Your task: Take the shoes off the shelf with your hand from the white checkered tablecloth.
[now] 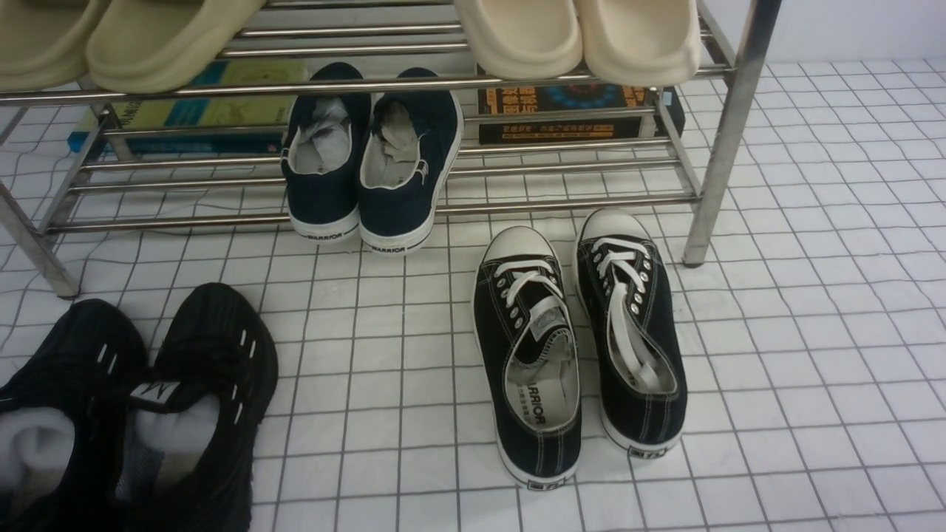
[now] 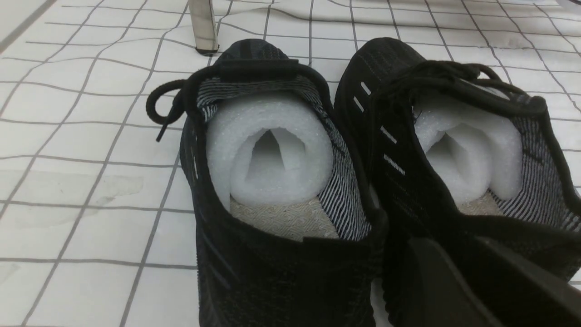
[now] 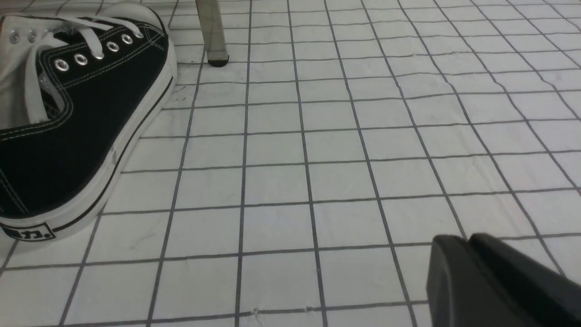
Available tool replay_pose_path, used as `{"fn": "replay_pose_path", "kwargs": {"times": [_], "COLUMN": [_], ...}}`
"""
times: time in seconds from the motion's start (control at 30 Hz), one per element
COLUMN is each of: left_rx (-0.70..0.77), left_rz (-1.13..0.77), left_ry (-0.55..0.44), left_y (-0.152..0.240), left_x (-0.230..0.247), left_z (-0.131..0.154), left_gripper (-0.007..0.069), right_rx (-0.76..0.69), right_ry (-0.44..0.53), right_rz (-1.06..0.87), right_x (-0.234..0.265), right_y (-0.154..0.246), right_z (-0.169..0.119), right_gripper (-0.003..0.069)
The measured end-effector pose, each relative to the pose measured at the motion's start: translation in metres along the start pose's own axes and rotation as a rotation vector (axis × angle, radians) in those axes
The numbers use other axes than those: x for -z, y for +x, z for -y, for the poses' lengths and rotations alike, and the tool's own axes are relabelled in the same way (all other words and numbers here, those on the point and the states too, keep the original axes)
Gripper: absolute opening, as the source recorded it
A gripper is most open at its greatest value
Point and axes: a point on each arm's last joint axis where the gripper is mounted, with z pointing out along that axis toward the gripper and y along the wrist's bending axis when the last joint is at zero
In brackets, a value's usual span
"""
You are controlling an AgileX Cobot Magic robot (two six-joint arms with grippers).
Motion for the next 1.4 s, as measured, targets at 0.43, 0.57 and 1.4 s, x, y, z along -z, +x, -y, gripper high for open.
{"fn": "replay_pose_path", "kwargs": {"times": [0.43, 0.57, 1.4], "left_rx": [0.000, 0.000, 0.000], "left_rz": [0.000, 0.000, 0.000], "left_ry": [0.000, 0.000, 0.000], "left_y": [0.0000, 0.0000, 0.0000], "left_x": [0.0000, 0.0000, 0.0000], "left_z": [0.0000, 0.0000, 0.0000], "left_gripper": [0.0156, 0.0156, 0.0158], "right_rx": [0.020, 0.020, 0.020], "right_ry": [-0.065, -0.065, -0.065], "right_rz": [-0.004, -0.004, -0.004], "right_x": [0.0002, 0.0002, 0.0002], "right_y": [0.0003, 0.0002, 0.0002], "right_z": [-0.0035, -0.0035, -0.0035], "right_gripper": [0.0073, 0.0076, 0.0109]}}
